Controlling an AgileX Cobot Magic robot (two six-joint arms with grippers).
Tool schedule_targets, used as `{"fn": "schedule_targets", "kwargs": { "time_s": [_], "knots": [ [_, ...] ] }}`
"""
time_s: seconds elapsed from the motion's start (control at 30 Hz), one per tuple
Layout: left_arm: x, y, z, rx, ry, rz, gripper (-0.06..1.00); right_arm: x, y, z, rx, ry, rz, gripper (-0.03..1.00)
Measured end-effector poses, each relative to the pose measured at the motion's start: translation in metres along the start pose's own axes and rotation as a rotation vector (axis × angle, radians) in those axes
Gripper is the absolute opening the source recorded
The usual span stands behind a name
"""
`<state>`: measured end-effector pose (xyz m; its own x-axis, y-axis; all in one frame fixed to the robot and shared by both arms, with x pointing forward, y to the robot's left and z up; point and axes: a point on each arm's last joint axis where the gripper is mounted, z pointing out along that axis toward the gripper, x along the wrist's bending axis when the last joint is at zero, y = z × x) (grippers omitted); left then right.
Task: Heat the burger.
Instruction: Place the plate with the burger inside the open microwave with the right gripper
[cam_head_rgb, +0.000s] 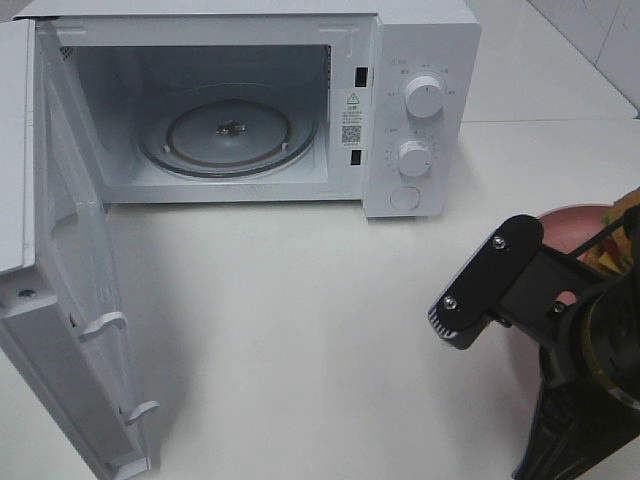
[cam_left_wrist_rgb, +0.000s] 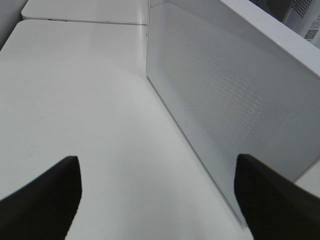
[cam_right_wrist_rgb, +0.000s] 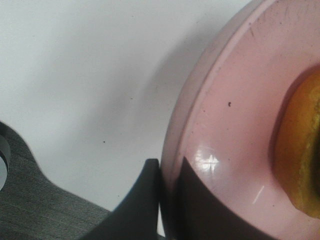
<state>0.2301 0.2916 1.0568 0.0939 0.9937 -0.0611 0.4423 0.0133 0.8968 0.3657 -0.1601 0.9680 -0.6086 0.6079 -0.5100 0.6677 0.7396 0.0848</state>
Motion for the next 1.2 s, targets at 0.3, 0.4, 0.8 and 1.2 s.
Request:
{"fn": "schedule_targets", "kwargs": {
  "time_s": [0.3, 0.4, 0.8, 1.2],
  "knots": [
    [0.000, 0.000, 0.000, 0.000, 0.000, 0.000, 0.76, 0.014, -0.001, -0.009, -0.045, 0.006, -0.143, 0.03],
    [0.000, 0.000, 0.000, 0.000, 0.000, 0.000, 0.76, 0.019, -0.001, -0.012, -0.062, 0.007, -0.201, 0.03],
    [0.000, 0.000, 0.000, 0.000, 0.000, 0.000, 0.76, 0.024, 0.000, -0.014, -0.093, 0.007, -0.344, 0.03],
    [0.000, 0.000, 0.000, 0.000, 0.000, 0.000, 0.76, 0.025, 0.011, -0.016, -0.224, -0.024, -0.511, 0.03]
  ]
}}
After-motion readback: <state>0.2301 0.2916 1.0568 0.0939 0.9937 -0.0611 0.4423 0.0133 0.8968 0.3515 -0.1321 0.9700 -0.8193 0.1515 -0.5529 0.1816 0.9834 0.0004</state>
